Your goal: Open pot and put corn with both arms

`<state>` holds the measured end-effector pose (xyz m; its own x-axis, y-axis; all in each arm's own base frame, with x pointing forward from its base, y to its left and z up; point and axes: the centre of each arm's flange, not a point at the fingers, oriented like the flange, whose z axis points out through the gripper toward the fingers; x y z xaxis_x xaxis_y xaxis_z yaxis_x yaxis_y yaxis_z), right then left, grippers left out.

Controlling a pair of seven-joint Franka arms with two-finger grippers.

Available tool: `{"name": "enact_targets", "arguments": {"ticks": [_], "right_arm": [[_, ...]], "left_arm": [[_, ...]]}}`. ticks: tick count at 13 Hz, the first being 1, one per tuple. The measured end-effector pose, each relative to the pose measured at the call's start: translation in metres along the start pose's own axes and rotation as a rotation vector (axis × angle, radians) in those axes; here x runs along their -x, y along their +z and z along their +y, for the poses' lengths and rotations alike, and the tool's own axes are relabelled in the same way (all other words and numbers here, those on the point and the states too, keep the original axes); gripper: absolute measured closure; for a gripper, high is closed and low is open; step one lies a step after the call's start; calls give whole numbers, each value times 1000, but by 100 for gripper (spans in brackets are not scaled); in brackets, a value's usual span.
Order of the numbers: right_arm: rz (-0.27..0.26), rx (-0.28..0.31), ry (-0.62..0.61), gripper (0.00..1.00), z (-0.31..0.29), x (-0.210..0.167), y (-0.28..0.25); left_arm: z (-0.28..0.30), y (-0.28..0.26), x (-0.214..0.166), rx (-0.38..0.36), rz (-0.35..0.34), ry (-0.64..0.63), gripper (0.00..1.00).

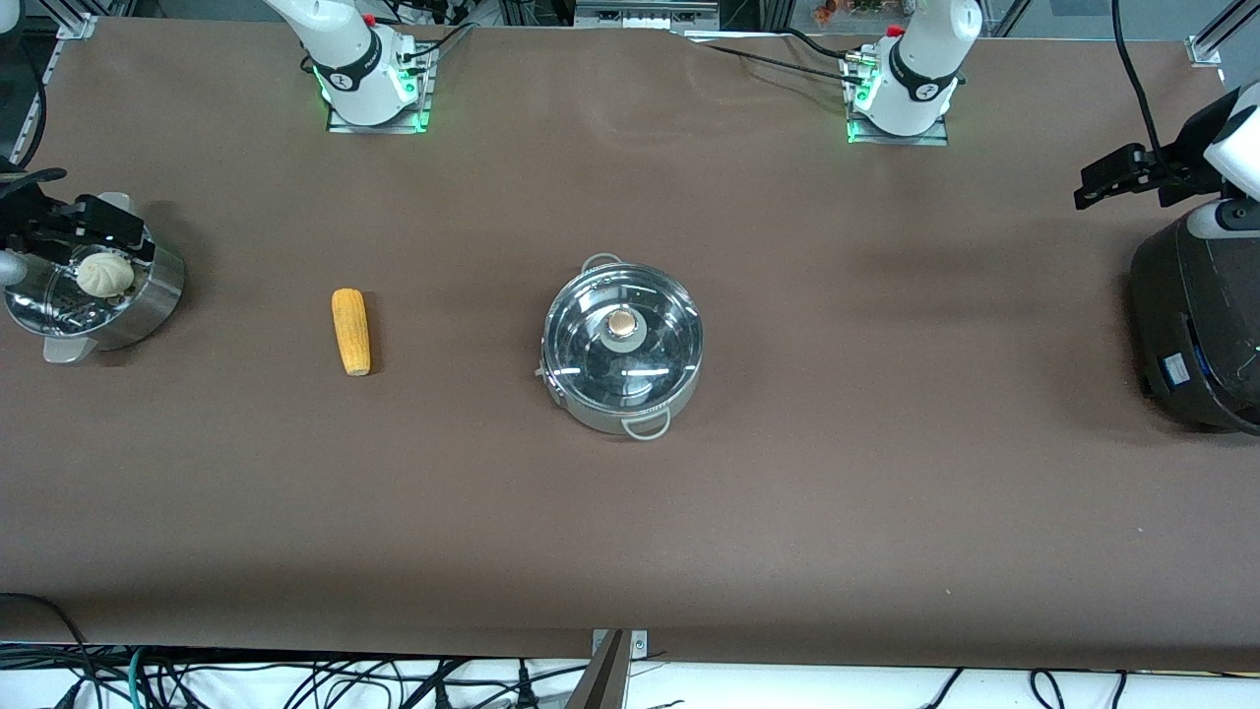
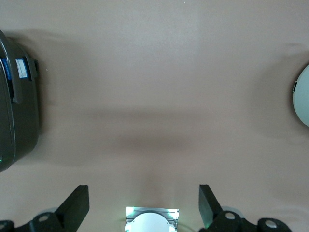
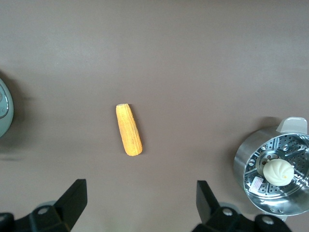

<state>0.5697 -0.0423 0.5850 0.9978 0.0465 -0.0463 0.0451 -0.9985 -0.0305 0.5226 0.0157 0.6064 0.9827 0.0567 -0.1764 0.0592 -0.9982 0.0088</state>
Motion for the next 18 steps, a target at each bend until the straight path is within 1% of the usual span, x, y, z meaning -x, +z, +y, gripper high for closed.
{"name": "enact_targets", "arguments": {"ticks": [7, 16, 18], "right_arm": [[-1, 1, -23, 0, -13, -1, 0], [-2, 0, -22, 0, -13, -1, 1], [-3, 0, -22, 0, -13, -2, 1]], "left_arm": [[0, 3, -3, 0, -5, -1, 0], [0, 4, -3, 0, -6, -1, 0], [1, 4, -3, 11, -7, -7, 0]]}}
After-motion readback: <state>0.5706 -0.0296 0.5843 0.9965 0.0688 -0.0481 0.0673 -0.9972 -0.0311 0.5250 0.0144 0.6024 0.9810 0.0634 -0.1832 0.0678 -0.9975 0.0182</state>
